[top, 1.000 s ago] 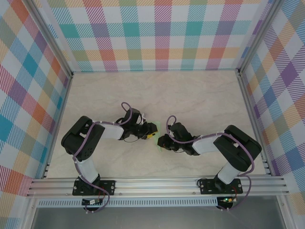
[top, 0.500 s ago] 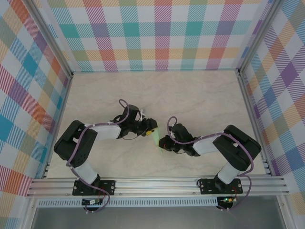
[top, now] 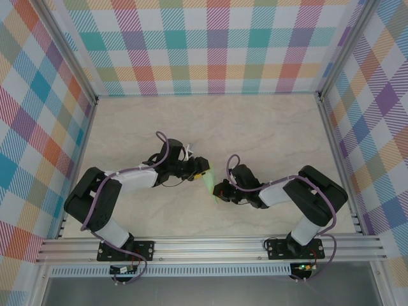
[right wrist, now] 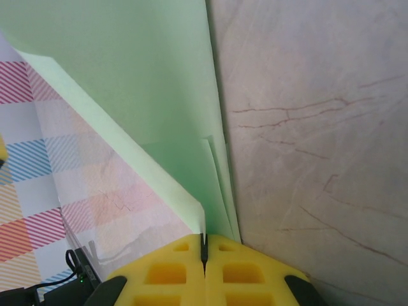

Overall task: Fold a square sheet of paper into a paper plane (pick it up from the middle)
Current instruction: Fold the wing for the fifth time at the center of the table.

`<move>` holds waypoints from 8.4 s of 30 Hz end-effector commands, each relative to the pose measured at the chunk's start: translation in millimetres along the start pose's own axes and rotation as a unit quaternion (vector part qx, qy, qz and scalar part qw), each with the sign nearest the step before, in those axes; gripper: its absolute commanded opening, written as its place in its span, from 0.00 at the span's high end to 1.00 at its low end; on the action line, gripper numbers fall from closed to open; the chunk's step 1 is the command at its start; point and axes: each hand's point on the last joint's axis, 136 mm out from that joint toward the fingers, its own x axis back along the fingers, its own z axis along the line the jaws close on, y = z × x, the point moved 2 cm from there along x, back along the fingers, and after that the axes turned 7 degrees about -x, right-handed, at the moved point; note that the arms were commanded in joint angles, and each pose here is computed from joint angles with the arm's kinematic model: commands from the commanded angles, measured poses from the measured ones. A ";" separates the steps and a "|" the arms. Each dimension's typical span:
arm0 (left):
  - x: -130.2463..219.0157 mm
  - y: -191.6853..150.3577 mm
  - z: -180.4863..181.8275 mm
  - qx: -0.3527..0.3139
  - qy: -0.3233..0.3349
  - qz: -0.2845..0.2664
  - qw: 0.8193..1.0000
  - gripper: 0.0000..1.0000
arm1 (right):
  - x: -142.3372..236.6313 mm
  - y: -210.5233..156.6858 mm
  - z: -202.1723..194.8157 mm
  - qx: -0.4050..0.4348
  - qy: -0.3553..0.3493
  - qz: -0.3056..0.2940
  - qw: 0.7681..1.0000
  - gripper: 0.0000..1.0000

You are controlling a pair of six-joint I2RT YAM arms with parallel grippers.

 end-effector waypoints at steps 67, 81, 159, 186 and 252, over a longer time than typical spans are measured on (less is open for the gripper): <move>-42.3 -7.8 79.9 0.020 0.071 0.051 0.996 0.53 | 13.6 -29.5 -8.4 0.018 -0.079 0.105 0.991 0.91; -44.7 -11.5 76.9 0.016 0.068 0.058 0.996 0.53 | 20.3 -20.3 3.3 0.031 -0.094 0.080 0.992 0.80; -51.2 -24.2 95.3 0.039 0.098 0.085 0.991 0.54 | 25.3 -56.3 -52.1 0.001 -0.233 0.144 0.962 0.92; -52.6 -29.1 96.6 0.040 0.098 0.098 0.990 0.55 | -1.2 -13.6 45.4 0.030 -0.034 0.088 0.995 0.89; -51.9 -19.6 85.5 0.013 0.108 0.101 0.989 0.55 | -0.9 -29.4 -47.8 -0.015 -0.159 0.112 0.981 0.89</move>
